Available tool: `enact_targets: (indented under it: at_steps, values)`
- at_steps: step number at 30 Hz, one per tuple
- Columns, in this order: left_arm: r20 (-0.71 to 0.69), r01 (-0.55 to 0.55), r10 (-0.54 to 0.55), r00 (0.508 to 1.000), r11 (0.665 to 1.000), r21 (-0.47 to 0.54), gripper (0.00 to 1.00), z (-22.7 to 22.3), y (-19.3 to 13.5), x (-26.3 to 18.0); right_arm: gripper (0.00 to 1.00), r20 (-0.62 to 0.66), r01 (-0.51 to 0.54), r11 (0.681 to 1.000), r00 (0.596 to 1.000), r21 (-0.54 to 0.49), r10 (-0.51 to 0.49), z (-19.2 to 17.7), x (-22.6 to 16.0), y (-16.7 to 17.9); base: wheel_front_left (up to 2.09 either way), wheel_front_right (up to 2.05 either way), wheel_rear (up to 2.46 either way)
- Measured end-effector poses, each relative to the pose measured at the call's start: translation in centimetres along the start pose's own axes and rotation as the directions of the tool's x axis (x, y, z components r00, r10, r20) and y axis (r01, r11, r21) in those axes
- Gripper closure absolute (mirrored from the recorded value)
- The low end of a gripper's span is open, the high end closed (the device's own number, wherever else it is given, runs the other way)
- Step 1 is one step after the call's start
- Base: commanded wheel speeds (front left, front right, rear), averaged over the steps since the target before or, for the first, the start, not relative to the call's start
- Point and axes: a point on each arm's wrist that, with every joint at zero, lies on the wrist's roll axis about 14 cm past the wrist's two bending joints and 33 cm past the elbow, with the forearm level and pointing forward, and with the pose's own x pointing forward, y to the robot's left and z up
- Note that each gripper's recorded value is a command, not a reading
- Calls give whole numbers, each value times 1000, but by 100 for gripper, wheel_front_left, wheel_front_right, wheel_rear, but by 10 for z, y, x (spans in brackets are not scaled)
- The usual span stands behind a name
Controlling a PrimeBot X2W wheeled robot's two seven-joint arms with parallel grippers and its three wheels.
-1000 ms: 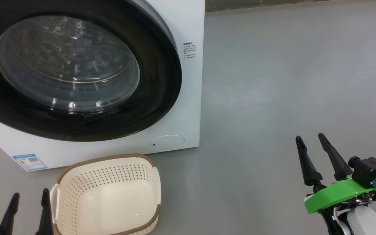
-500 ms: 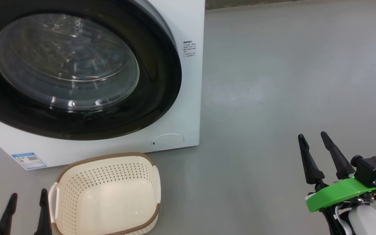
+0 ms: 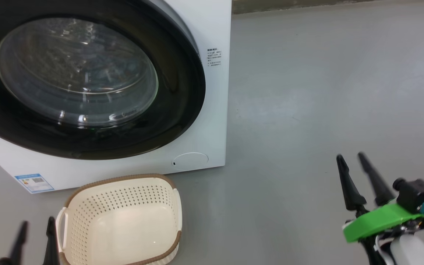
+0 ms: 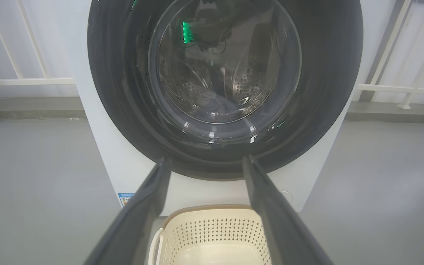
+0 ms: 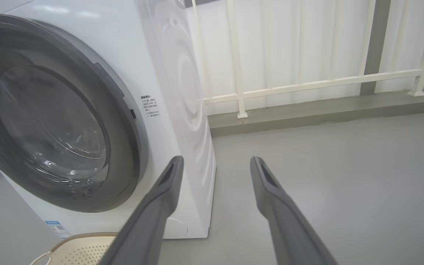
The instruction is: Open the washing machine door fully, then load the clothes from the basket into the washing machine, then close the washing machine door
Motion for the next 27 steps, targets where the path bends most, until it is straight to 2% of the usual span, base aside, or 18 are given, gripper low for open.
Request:
enact_targets:
  at_steps: [9, 27]
  values:
    - [-107, -17, 7, 994, 995, -94, 100, -39, -20, -11, 100, -176, 74, 995, 983, 72, -61, -62, -33, -1, 0, 0, 0]
    - [-132, -89, 55, 990, 960, -267, 100, -41, -11, -15, 100, -186, 131, 964, 979, 231, -88, -61, -30, -4, 0, 0, 0]
